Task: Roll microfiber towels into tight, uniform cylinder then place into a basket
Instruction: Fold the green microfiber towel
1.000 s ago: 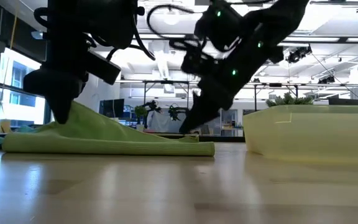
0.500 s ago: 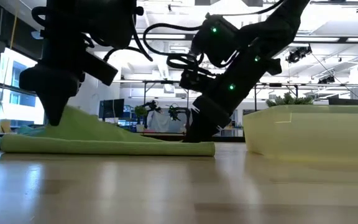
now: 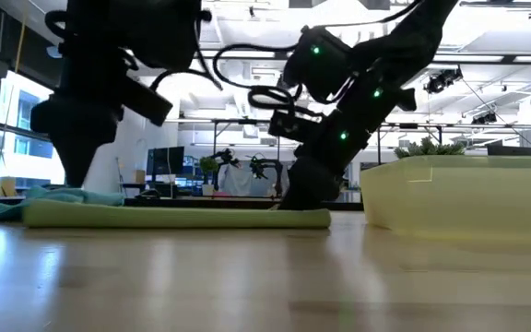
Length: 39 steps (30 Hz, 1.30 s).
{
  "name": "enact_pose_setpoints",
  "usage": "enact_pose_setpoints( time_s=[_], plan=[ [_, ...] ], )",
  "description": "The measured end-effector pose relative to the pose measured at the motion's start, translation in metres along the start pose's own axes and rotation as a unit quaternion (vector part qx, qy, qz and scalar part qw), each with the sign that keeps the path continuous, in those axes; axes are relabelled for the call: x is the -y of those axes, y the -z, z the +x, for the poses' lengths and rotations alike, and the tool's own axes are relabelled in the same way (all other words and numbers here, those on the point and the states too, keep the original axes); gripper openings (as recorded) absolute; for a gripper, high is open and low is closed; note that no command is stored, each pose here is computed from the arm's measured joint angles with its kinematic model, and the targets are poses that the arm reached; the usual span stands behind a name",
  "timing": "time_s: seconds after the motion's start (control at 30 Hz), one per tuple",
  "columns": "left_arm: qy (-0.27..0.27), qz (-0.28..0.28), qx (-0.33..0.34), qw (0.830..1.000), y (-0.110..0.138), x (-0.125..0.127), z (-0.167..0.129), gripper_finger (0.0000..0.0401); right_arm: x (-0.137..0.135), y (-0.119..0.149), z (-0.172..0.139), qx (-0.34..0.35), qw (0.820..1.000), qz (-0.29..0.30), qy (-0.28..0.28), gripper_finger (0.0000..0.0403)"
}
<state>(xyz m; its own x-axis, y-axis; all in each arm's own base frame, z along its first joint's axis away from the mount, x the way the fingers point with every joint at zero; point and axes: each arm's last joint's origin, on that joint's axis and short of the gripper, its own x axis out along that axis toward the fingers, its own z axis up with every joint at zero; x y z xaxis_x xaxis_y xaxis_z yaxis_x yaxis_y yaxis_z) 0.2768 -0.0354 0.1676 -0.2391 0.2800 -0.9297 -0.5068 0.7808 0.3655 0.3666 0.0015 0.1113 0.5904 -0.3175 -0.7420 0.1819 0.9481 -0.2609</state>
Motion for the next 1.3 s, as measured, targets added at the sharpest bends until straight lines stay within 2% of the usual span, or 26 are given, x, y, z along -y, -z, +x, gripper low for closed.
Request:
enact_pose_setpoints(
  time_s=[0.1,0.2,0.3,0.4,0.47,0.6,0.7,0.9,1.07,1.17,1.3],
  plan=[
    [0.036,-0.003,0.043,0.998,-0.005,0.011,-0.002,0.0129,0.006,0.001,0.000,-0.006,1.000,-0.004,0.026,0.0130],
    [0.063,-0.007,0.074,0.995,-0.009,0.018,-0.004,0.0129,0.007,-0.004,-0.012,-0.001,1.000,0.007,0.019,0.0130],
    [0.067,-0.004,0.093,0.993,-0.011,0.023,-0.003,0.0129,0.000,-0.015,-0.034,0.027,0.997,0.071,-0.016,0.0130],
    [0.059,-0.001,0.102,0.993,-0.010,0.023,0.001,0.0129,-0.014,-0.017,-0.045,0.029,0.985,0.163,-0.054,0.0130],
    [0.055,0.009,0.106,0.993,-0.009,0.022,0.010,0.0129,-0.024,-0.017,-0.049,0.026,0.978,0.196,-0.069,0.0130],
    [0.053,0.038,0.111,0.992,-0.005,0.021,0.027,0.0129,-0.038,-0.012,-0.050,0.012,0.968,0.236,-0.079,0.0130],
    [0.061,0.040,0.121,0.990,-0.003,0.020,0.036,0.0129,-0.038,-0.009,-0.047,0.005,0.963,0.262,-0.060,0.0130],
    [0.110,-0.009,0.134,0.985,-0.001,0.032,0.035,0.0129,-0.036,0.002,-0.033,-0.028,0.962,0.271,-0.034,0.0130],
    [0.202,-0.046,0.172,0.963,0.001,0.056,0.025,0.0129,-0.026,0.004,-0.027,-0.040,0.966,0.254,-0.017,0.0130],
    [0.275,-0.042,0.215,0.936,-0.003,0.072,0.016,0.0129,-0.018,0.005,-0.023,-0.043,0.974,0.224,-0.011,0.0130],
    [0.327,-0.002,0.284,0.901,-0.009,0.083,0.004,0.0129,-0.003,0.004,-0.018,-0.044,0.982,0.184,0.010,0.0130]
  ],
)
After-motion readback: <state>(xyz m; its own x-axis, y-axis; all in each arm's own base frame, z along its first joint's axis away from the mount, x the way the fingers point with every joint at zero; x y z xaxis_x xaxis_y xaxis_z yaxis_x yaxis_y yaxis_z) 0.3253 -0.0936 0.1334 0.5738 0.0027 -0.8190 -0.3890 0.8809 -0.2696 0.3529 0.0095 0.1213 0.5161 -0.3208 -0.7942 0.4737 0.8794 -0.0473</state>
